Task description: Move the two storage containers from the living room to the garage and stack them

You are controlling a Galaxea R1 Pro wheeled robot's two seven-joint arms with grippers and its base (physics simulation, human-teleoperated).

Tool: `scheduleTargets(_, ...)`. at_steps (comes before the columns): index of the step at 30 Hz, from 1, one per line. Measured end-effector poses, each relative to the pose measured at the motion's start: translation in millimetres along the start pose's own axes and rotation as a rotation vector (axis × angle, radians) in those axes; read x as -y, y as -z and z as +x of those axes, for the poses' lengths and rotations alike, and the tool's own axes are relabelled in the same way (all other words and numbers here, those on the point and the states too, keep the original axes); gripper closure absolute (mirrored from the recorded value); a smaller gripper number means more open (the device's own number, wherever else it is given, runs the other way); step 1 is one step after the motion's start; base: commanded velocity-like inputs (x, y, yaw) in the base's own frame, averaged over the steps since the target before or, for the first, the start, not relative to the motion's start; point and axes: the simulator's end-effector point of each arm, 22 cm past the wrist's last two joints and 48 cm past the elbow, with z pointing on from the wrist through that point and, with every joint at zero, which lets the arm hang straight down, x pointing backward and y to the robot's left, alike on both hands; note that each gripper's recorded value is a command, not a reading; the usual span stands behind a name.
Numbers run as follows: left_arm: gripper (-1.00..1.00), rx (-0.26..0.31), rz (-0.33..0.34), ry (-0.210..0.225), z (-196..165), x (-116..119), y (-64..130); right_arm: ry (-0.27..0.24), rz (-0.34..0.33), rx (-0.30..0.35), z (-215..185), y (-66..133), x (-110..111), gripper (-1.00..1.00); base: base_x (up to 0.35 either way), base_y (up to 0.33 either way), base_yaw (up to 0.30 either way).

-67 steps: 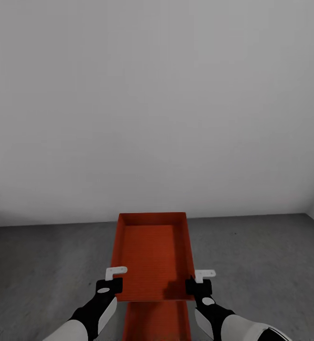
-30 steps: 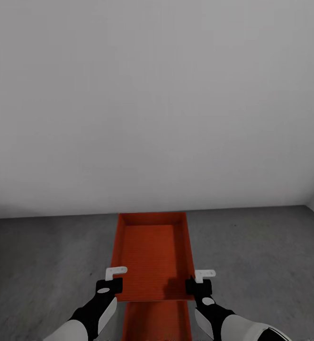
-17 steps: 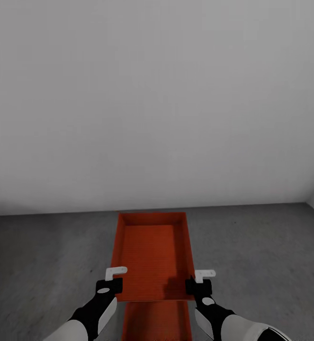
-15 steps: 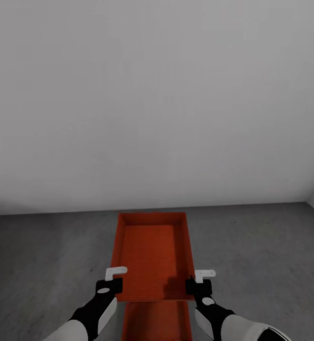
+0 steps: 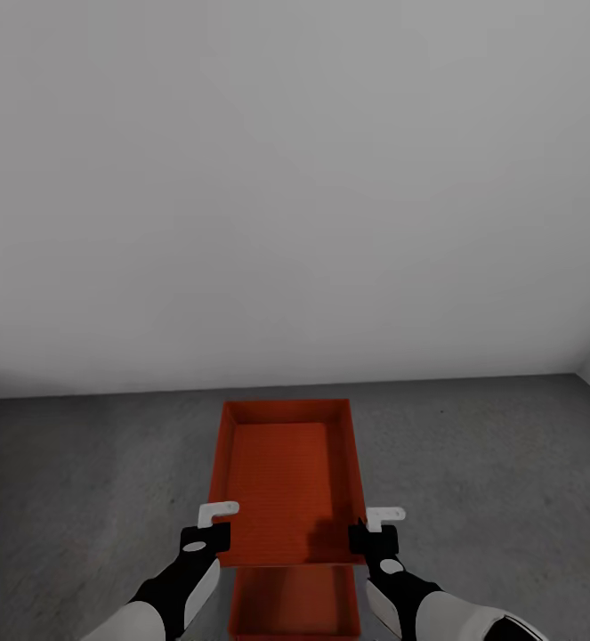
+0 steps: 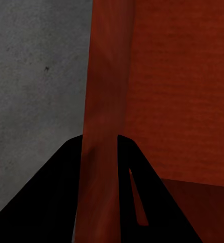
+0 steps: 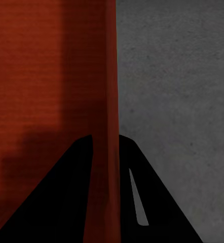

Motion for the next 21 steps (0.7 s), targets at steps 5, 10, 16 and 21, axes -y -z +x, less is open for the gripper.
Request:
scheduleTargets(5, 1.0, -0.008, 0.0, 0.0, 5, 0, -1.8, 0.002, 0.0, -0.008, 4, -1.3, 0, 1.0, 0.0, 0.0, 0.0)
scheduleTargets(10, 1.0, -0.016, -0.001, -0.001, 9, 0, -3.6, 0.003, -0.001, -0.016, 9, -2.4, 0, 1.0, 0.0, 0.0, 0.0)
scheduleTargets(16, 1.0, -0.026, -0.001, -0.003, 14, 0, -5.7, 0.003, -0.001, -0.026, 14, -3.8, 0, 1.0, 0.0, 0.0, 0.0)
scheduleTargets(21, 1.0, -0.034, -0.002, -0.004, 18, 0, -7.5, 0.004, -0.001, -0.034, 19, -4.9, 0, 1.0, 0.0, 0.0, 0.0)
